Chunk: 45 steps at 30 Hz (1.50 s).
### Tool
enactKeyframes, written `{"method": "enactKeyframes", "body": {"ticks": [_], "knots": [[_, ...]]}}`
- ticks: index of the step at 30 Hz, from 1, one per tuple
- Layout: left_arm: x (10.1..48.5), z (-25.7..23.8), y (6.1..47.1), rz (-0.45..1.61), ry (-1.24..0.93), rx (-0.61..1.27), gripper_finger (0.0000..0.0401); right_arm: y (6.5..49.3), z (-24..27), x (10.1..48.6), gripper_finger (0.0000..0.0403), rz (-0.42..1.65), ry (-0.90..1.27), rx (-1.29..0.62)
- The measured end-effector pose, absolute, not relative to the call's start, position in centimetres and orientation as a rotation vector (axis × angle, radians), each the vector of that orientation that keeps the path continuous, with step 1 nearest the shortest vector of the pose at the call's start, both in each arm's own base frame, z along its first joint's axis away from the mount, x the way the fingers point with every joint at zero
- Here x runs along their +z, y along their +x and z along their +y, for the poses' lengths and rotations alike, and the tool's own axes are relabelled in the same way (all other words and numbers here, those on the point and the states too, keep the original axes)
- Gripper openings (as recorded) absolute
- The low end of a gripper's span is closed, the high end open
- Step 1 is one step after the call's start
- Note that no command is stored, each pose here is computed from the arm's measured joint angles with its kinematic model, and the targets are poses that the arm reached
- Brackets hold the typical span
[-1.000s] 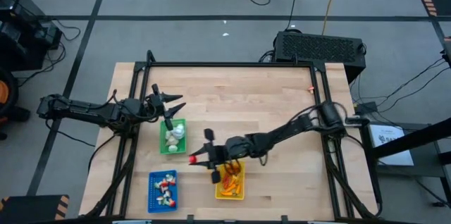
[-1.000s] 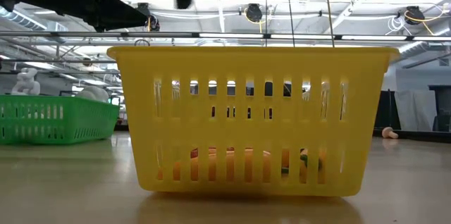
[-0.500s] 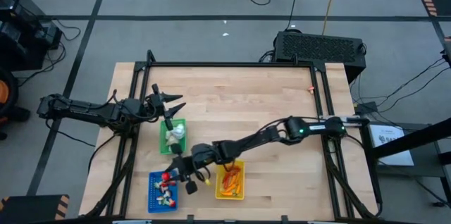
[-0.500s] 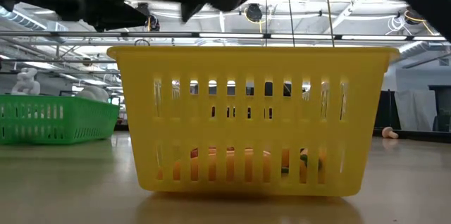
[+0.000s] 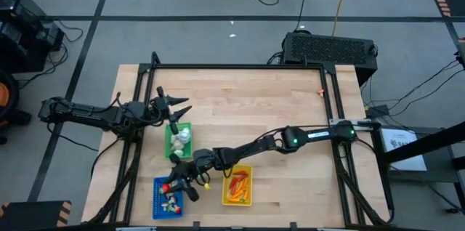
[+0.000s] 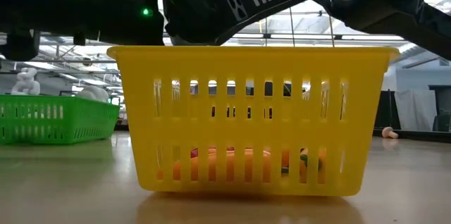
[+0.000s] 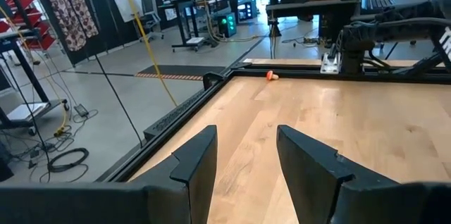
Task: Sort produce into baskets
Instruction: Put the red mushroom into the blue basket, then put the brown mushroom into the blue basket
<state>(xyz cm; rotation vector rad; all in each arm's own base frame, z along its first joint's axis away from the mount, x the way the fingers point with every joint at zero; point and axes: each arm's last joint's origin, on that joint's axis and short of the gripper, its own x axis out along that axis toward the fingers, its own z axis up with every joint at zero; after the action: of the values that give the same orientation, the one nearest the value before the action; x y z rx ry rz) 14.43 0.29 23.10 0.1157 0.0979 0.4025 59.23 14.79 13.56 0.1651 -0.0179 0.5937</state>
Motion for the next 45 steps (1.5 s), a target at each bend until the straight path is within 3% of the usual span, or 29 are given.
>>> {"method": "enactKeyframes", "body": {"ticks": [11,21,30,36,45], "knots": [[23.1,0.3,14.4,0.098,0.116,0.402,0.0157,59.2,14.9,13.4,0.0157,-0.005,0.169,0.579],[23.1,0.3,14.4,0.101,0.116,0.402,0.0157,59.2,14.1,15.2,0.0164,0.051,0.193,0.598],[22.5,0.4,14.3,0.163,0.133,0.431,0.0157,58.0,8.9,20.8,0.0164,0.381,0.187,0.521],[22.5,0.8,14.1,0.177,0.142,0.576,0.0157,55.6,6.7,23.2,0.0164,0.587,0.049,0.509],[26.1,3.5,13.7,0.323,-0.06,0.772,0.0157,52.8,0.5,26.2,0.0164,0.739,-0.168,0.402]]}}
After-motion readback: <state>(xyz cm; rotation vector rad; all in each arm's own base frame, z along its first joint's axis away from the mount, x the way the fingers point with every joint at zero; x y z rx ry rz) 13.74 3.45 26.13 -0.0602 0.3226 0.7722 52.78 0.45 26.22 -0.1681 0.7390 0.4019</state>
